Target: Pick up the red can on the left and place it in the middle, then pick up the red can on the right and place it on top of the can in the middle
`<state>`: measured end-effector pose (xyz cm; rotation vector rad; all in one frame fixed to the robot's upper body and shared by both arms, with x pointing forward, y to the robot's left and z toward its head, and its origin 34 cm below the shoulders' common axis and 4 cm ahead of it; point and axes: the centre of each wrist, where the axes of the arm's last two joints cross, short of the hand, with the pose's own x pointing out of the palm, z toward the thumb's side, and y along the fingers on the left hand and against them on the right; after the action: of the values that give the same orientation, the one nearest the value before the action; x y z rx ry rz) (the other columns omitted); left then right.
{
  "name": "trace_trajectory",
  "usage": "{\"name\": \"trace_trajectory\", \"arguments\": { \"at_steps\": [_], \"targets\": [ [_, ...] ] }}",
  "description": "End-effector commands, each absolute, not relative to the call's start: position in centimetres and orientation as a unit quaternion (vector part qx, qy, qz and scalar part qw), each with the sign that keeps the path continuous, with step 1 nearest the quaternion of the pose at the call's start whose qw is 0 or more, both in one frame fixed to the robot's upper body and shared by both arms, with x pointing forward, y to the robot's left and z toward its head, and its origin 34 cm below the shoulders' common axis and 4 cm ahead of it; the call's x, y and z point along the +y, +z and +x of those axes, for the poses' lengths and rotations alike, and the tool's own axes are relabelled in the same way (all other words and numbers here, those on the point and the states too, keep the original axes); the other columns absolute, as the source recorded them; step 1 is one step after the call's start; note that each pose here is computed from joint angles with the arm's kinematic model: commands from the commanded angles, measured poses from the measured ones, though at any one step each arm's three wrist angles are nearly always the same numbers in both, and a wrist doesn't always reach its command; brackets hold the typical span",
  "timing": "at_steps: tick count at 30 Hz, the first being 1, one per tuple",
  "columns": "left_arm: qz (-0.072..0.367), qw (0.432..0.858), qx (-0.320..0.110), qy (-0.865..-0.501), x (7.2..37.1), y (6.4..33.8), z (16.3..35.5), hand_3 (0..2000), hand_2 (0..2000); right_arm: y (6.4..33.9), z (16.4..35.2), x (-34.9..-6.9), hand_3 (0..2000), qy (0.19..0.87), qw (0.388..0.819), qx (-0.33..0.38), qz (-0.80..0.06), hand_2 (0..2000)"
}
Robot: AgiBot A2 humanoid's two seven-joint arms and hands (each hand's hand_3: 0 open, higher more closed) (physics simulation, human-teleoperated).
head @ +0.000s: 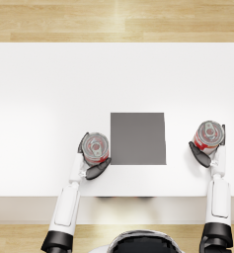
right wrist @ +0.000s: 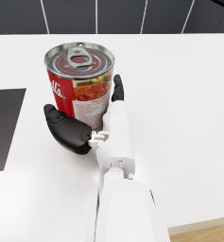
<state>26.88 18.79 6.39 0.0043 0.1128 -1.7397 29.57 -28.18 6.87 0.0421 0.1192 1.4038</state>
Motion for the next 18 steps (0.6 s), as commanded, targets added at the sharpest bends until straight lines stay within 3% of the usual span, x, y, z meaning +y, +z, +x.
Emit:
{"name": "trace_trajectory", "arguments": {
  "at_steps": [1,3,4,9,14,18],
  "targets": [
    [0.006,0.637,0.043,-0.770,18.6,6.9,26.9,980,2000,7.8,29.8,-28.1,653,0.658,0.752,0.042,0.009,2000],
    [0.009,0.636,0.034,-0.771,18.6,7.5,27.0,1520,2000,8.4,30.0,-28.0,1307,0.672,0.740,0.035,0.007,2000],
    [0.011,0.637,0.029,-0.771,18.5,8.1,27.2,1520,2000,9.0,30.2,-28.0,1520,0.667,0.745,0.031,0.005,2000],
    [0.042,0.608,-0.022,-0.793,16.1,12.5,27.6,1520,2000,12.3,29.8,-27.1,1520,0.676,0.736,-0.003,-0.033,2000],
    [0.039,0.571,-0.030,-0.819,12.3,13.5,29.5,1520,2000,15.4,29.6,-25.9,1520,0.695,0.714,-0.040,-0.077,2000],
    [0.024,0.551,-0.010,-0.834,10.0,12.9,30.9,1520,2000,16.7,29.6,-25.0,1520,0.703,0.703,-0.057,-0.095,2000]
  ]
}}
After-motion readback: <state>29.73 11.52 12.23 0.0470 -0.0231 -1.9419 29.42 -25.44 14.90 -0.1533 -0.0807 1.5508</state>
